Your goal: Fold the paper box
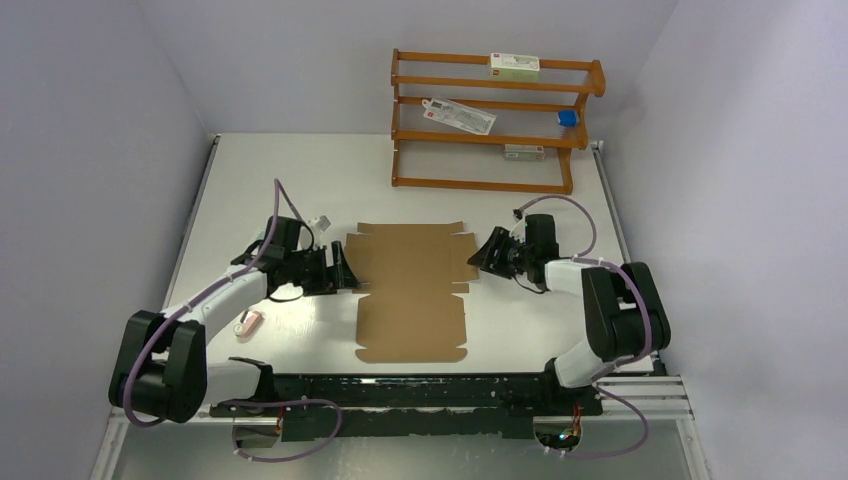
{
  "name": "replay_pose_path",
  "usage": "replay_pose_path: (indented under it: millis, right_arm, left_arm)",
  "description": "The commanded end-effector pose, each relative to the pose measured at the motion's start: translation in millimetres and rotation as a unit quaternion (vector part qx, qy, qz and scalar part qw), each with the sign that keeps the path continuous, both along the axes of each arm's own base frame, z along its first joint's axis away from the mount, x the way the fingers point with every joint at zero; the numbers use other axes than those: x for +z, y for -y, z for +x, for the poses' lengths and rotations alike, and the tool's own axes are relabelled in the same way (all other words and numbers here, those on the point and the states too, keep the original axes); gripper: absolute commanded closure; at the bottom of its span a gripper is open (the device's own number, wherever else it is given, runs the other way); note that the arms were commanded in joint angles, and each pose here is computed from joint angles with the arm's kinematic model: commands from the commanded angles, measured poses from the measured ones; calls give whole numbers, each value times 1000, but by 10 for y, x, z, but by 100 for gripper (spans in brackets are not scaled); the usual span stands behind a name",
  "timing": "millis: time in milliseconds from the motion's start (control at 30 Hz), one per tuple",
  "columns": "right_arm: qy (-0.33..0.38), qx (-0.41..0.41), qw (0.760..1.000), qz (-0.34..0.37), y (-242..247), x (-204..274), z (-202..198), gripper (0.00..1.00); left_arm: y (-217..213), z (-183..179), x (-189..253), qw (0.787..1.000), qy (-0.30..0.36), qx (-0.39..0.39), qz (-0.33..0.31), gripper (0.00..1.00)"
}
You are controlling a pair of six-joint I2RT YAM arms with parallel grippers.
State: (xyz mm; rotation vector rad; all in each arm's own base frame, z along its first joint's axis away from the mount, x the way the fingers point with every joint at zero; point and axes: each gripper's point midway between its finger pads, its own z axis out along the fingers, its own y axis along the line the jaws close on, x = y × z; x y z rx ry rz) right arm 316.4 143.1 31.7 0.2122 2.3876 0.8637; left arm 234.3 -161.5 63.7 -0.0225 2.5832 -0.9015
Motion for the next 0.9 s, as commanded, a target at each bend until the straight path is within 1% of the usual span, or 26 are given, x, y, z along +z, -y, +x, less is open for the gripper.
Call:
replay_pose_path:
  millis: [0,100,267,367,433,467,533,667,867]
  right_arm:
    - [-1,13,999,49,-91,-64,23,52]
    - [-12,22,997,67,-144,-131,12,59]
    - [-21,31,993,110,-218,-125,8,88]
    - [-20,30,989,143,-219,-61,28,100]
    - [-21,29,985,169,-220,-5,41,100]
    - [-21,35,980,194,-236,69,39,100]
    - [-20,34,977,209,-231,121,54,100]
    - [-24,30,976,214,-199,129,68,100]
    - [-37,21,971,234,-176,108,77,100]
  left_arm:
    - [47,29,-40,1000,1,0,-21,20]
    - [72,29,-70,999,-4,1,-32,21]
    - [90,20,-138,999,-13,6,-40,22]
    - [107,-6,-174,998,-18,12,-50,22]
    - [104,2,-201,998,-20,18,-51,23]
    - [104,12,-208,998,-20,25,-54,23]
    - [113,40,-193,998,-15,33,-60,23]
    - [111,143,-168,996,-6,56,-72,26]
    - [202,221,-198,993,-17,59,-104,28]
